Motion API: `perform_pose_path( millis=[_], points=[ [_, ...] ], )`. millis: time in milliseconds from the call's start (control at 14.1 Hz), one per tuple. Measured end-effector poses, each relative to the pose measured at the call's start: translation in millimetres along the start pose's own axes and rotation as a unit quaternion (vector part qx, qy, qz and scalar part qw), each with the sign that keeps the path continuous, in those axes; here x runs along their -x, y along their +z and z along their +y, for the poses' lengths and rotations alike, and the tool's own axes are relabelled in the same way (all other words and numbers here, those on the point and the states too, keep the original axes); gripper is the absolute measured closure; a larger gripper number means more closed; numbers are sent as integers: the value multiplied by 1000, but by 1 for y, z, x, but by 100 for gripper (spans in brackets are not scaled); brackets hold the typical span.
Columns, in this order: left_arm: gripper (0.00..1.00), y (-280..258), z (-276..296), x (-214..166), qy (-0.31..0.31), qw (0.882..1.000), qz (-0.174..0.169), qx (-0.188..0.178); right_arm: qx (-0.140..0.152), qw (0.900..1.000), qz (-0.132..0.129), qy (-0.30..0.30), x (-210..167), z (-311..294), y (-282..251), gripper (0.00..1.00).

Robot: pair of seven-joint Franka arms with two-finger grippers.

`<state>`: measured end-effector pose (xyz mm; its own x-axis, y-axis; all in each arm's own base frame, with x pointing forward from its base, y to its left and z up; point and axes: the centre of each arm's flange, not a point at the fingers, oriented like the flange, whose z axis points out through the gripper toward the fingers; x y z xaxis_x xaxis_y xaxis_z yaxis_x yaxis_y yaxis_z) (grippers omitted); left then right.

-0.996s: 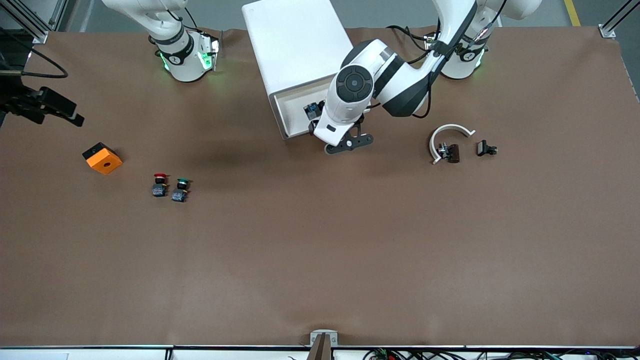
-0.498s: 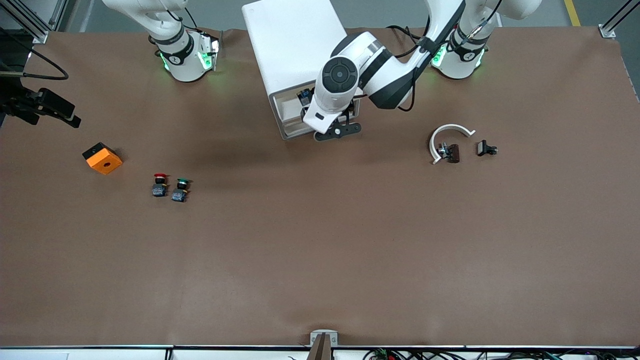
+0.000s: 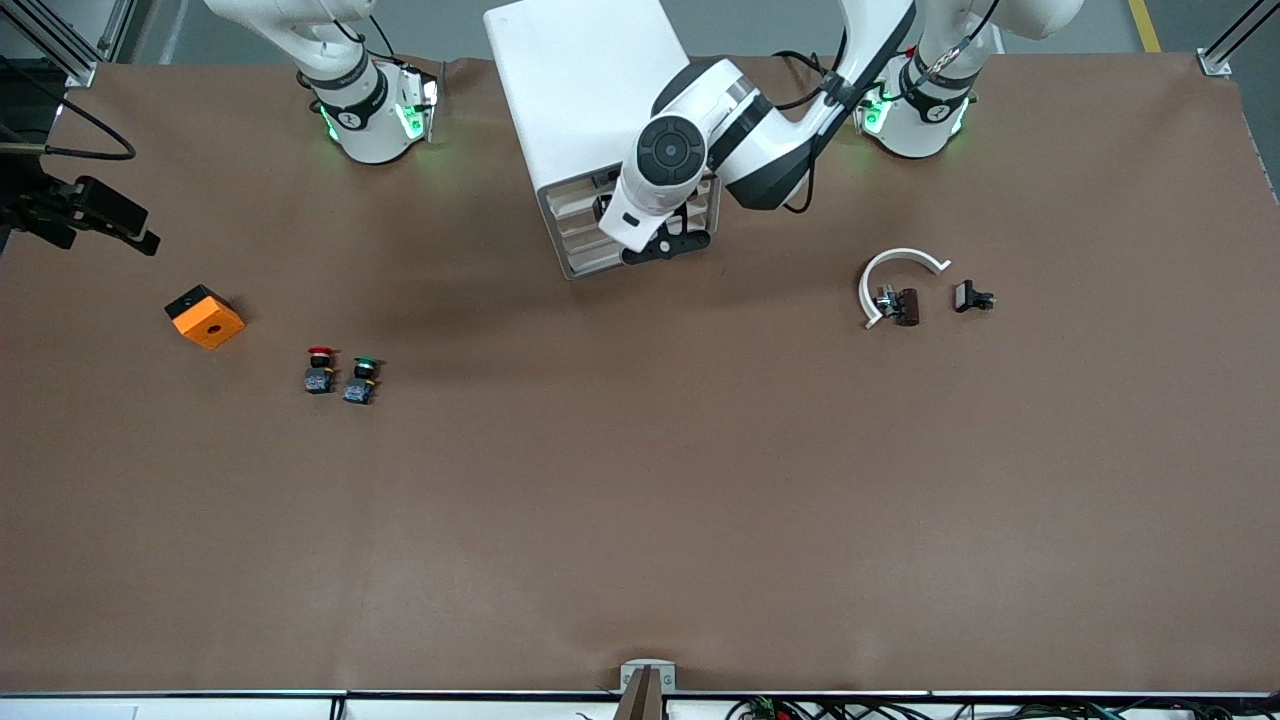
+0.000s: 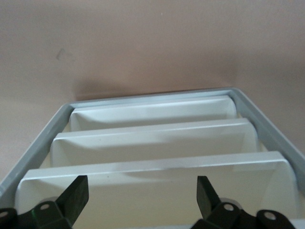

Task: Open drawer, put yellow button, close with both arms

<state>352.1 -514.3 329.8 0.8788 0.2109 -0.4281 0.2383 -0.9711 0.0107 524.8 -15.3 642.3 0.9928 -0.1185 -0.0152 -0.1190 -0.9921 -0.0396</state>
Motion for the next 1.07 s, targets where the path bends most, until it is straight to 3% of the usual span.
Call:
perform_pose_path(
  millis=[427,569,854,1067],
  points=[
    [0,9,1,2,1,1000,-8,-6,1,1000,-3,0,-2,0,3,0],
    [0,-10,-7,-19,-6,1000,4,-13,1,1000,-1,2,-2,2,0,0],
    [0,-111,-43,-99,-38,996,78,-2,1,1000,2,4,-2,4,-2,0],
    [0,-175,-90,-160,-76,986,147,6,1,1000,2,4,-2,4,-2,0]
  ],
)
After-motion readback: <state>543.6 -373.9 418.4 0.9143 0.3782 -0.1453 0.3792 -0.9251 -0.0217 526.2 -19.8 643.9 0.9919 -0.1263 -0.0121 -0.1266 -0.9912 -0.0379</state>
